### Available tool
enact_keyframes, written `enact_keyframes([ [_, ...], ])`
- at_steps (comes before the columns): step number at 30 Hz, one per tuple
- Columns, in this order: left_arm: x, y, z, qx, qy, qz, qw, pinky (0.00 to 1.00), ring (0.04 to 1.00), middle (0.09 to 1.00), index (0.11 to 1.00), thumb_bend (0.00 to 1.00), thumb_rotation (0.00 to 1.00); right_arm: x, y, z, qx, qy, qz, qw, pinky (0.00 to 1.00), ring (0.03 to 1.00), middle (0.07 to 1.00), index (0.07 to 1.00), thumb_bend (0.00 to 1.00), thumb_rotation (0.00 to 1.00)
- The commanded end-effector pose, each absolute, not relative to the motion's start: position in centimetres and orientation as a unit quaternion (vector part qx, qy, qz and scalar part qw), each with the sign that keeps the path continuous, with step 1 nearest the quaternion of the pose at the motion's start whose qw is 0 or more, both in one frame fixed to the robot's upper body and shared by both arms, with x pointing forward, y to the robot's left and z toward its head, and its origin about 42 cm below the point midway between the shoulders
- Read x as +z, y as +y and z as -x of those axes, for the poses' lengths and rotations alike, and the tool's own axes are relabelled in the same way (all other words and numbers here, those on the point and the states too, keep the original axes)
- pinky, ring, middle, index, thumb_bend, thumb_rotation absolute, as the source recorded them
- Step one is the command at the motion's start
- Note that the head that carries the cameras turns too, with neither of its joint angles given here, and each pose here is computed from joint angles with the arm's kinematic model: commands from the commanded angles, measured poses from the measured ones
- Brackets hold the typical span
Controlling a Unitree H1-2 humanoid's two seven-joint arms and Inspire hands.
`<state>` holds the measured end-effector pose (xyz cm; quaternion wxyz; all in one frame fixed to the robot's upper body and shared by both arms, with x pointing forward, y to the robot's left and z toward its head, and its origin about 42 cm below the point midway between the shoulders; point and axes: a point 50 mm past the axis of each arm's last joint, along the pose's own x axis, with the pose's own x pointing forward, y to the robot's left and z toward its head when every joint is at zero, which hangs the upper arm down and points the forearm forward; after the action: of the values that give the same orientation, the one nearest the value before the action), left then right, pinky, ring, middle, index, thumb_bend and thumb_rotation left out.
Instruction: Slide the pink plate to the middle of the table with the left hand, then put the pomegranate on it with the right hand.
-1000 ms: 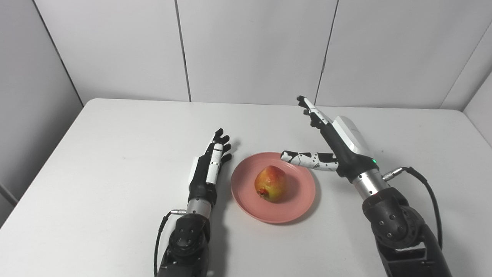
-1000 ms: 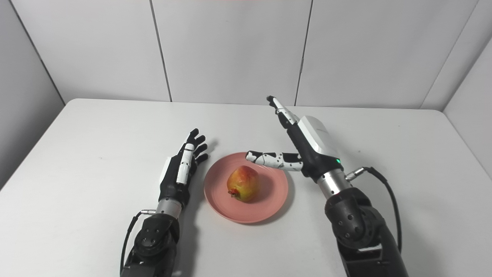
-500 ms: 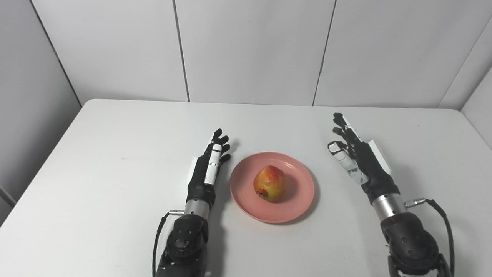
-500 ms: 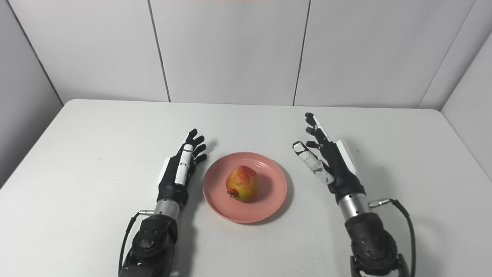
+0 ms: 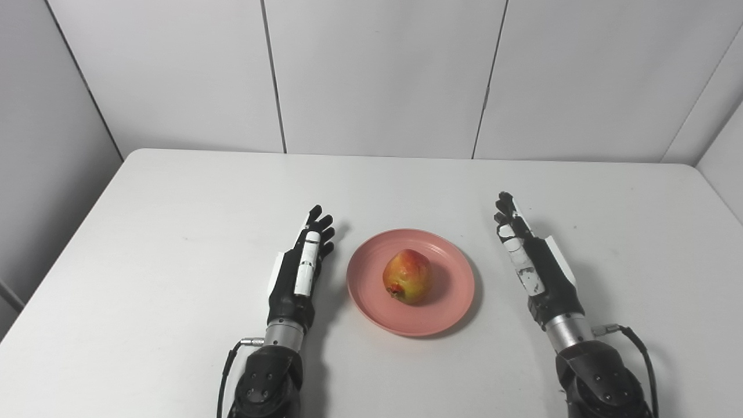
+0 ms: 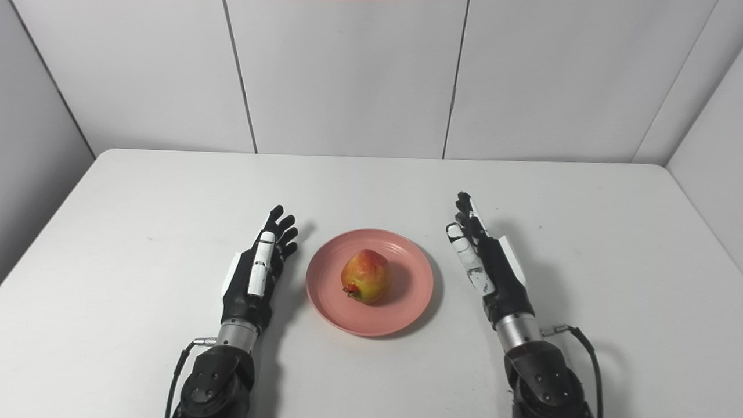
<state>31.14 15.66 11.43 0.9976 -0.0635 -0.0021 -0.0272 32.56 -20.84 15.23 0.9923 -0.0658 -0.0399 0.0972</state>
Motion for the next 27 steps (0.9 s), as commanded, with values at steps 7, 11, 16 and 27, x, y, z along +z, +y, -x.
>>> enact_keyframes([
  [7, 11.4, 16.2, -31.7, -0.044, -0.005, 0.049, 0.998, 0.95, 0.958, 0.979, 0.977, 0.4, 1.0, 15.4, -19.3, -32.7, 0.119, -0.022, -0.004, 0.993, 1.0, 1.0, 1.0, 1.0, 0.47, 1.0],
  [11, 11.3, 16.3, -31.8, -0.044, 0.0, 0.051, 0.998, 0.96, 0.96, 0.981, 0.98, 0.4, 1.0, 14.8, -19.3, -32.8, 0.119, -0.015, -0.022, 0.993, 1.0, 1.0, 1.0, 1.0, 0.37, 1.0],
  [16, 11.1, 16.6, -31.9, -0.049, -0.001, 0.047, 0.998, 0.97, 0.969, 0.989, 0.987, 0.4, 1.0, 13.7, -19.5, -33.0, 0.115, -0.005, -0.027, 0.993, 1.0, 1.0, 1.0, 1.0, 0.3, 1.0],
  [27, 11.2, 17.1, -31.8, -0.049, 0.005, 0.041, 0.998, 0.96, 0.967, 0.984, 0.981, 0.4, 1.0, 12.3, -19.6, -32.8, 0.103, -0.007, -0.023, 0.994, 1.0, 0.985, 0.996, 1.0, 0.27, 1.0],
])
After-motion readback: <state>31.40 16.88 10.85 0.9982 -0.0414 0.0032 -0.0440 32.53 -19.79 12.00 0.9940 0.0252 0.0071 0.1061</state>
